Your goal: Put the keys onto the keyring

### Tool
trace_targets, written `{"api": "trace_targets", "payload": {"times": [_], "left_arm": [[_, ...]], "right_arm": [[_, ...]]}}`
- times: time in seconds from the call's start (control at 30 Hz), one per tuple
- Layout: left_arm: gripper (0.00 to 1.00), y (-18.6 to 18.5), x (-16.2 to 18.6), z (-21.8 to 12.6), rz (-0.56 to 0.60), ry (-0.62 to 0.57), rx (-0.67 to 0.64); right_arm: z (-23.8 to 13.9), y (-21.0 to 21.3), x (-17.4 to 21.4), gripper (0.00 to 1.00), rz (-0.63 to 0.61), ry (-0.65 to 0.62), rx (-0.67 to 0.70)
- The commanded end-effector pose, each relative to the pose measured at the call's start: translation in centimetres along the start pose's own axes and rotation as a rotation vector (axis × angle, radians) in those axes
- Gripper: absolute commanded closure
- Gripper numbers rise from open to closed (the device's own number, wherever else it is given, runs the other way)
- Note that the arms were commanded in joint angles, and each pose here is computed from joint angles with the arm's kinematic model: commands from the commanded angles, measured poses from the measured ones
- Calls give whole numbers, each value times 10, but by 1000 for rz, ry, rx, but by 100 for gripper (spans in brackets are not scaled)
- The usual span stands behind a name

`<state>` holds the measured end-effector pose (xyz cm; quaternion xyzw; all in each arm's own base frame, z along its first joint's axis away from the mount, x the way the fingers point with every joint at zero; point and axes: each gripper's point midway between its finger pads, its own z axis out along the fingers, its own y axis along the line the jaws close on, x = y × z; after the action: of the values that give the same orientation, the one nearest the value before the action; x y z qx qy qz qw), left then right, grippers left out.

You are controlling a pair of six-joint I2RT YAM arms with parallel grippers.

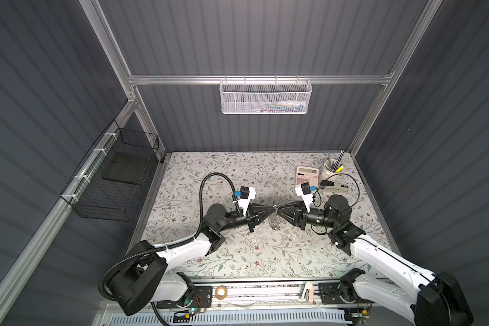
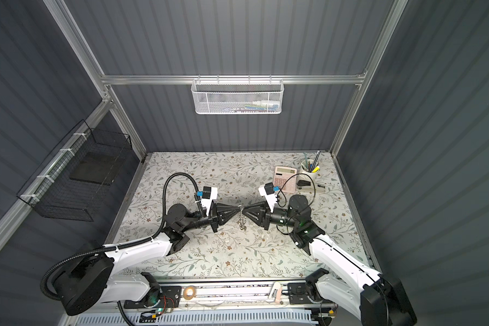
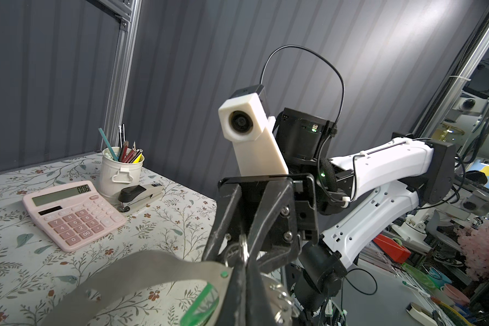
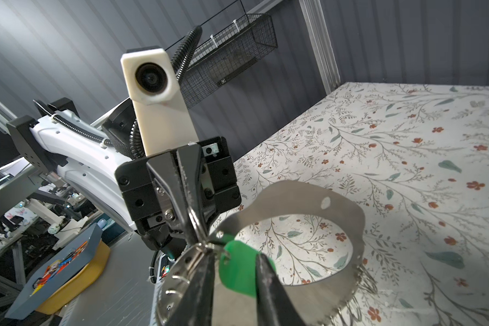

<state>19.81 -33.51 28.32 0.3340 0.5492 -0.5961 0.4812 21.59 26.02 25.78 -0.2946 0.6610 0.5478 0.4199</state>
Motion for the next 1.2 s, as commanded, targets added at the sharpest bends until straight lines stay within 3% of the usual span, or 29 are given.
{"api": "trace_targets", "payload": {"times": [0.0, 0.27, 0.53, 0.67, 0.9, 1.07, 1.17], "left_arm": [[100, -9, -21, 6, 36, -61, 32], [100, -7, -27, 5, 43, -89, 15], [100, -14, -46, 9, 44, -144, 48], [100, -11, -37, 15, 24, -128, 55], [100, -2, -26, 17, -7, -149, 51], [100, 2, -20, 16, -6, -132, 27], [100, 5, -16, 16, -6, -122, 17]], "right_arm": [[2, 13, -13, 80, -51, -19, -42], [3, 11, -12, 100, -52, -10, -32], [11, 11, -5, 100, -56, 30, -28], [16, 10, -1, 100, -57, 53, -22], [12, 1, -5, 88, -61, 34, 57], [-1, -30, -11, 72, -41, 5, 259], [-15, -53, -15, 69, -1, -24, 377]]}}
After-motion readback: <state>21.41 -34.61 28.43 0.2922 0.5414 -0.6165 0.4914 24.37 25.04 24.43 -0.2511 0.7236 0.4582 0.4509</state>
